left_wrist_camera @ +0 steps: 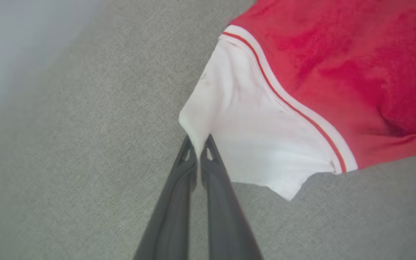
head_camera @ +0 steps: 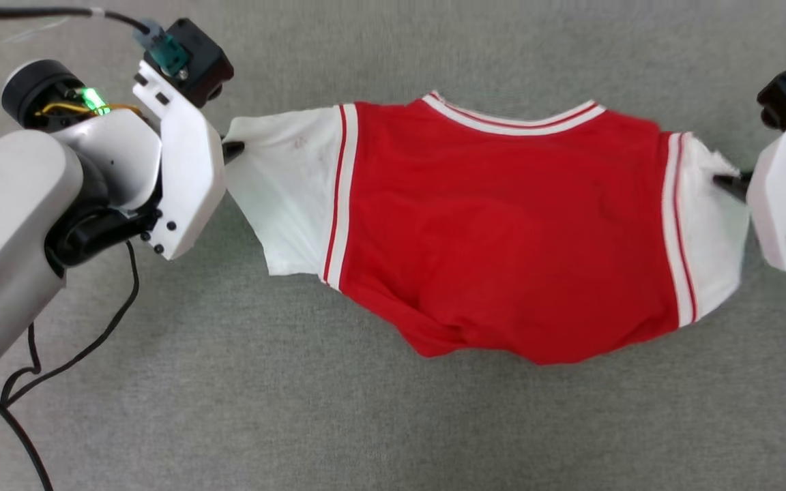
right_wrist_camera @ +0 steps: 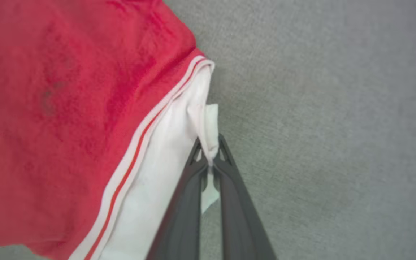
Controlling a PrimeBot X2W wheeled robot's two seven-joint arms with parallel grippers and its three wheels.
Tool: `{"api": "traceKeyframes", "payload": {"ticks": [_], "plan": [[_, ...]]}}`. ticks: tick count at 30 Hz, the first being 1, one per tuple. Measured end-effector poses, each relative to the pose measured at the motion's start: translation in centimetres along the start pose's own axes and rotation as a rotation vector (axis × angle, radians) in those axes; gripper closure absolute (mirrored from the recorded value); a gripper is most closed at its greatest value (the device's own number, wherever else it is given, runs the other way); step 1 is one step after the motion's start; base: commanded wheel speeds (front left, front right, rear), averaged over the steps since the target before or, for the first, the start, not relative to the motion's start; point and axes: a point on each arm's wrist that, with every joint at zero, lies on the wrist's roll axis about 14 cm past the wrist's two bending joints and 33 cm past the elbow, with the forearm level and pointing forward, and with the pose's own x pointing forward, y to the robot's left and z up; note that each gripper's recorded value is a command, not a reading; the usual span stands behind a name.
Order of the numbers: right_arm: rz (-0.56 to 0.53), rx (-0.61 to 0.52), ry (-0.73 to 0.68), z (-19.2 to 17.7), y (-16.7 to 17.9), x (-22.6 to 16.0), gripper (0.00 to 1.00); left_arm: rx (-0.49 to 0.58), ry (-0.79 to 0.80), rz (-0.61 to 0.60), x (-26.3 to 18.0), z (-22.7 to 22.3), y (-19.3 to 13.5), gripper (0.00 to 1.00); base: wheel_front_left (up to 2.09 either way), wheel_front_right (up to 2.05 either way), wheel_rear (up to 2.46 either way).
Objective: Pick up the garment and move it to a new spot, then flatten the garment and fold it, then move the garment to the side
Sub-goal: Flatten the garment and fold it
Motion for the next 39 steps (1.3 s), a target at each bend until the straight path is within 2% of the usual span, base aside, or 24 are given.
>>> {"api": "traceKeyframes", "payload": {"ticks": [11, 17, 23, 28, 31, 39], "plan": [[-0.117, -0.148, -0.44, 9.5, -1.5, -11.4, 1.0, 0.137, -0.336, 0.093, -7.9, 8.7, -0.8, 1.0, 0.0, 0.0, 0.0], [-0.179, -0.154, -0.705, 16.0, -2.5, -17.3, 1.0, 0.217, -0.551, 0.195, -12.4, 14.9, 0.4, 1.0, 0.0, 0.0, 0.0], [-0.25, -0.173, -0.852, 21.4, -3.5, -19.7, 1.0, 0.261, -0.718, 0.296, -14.6, 20.4, 2.3, 1.0, 0.0, 0.0, 0.0], [-0.329, -0.198, -0.956, 26.1, -4.9, -20.6, 1.0, 0.269, -0.796, 0.369, -14.9, 23.7, 5.2, 1.0, 0.0, 0.0, 0.0], [-0.37, -0.195, -0.994, 28.5, -5.9, -20.4, 1.0, 0.287, -0.862, 0.445, -15.8, 26.1, 7.4, 1.0, 0.0, 0.0, 0.0], [-0.45, -0.22, -1.109, 34.0, -7.3, -19.6, 1.0, 0.273, -0.965, 0.524, -14.9, 29.5, 11.6, 1.0, 0.0, 0.0, 0.0]]}}
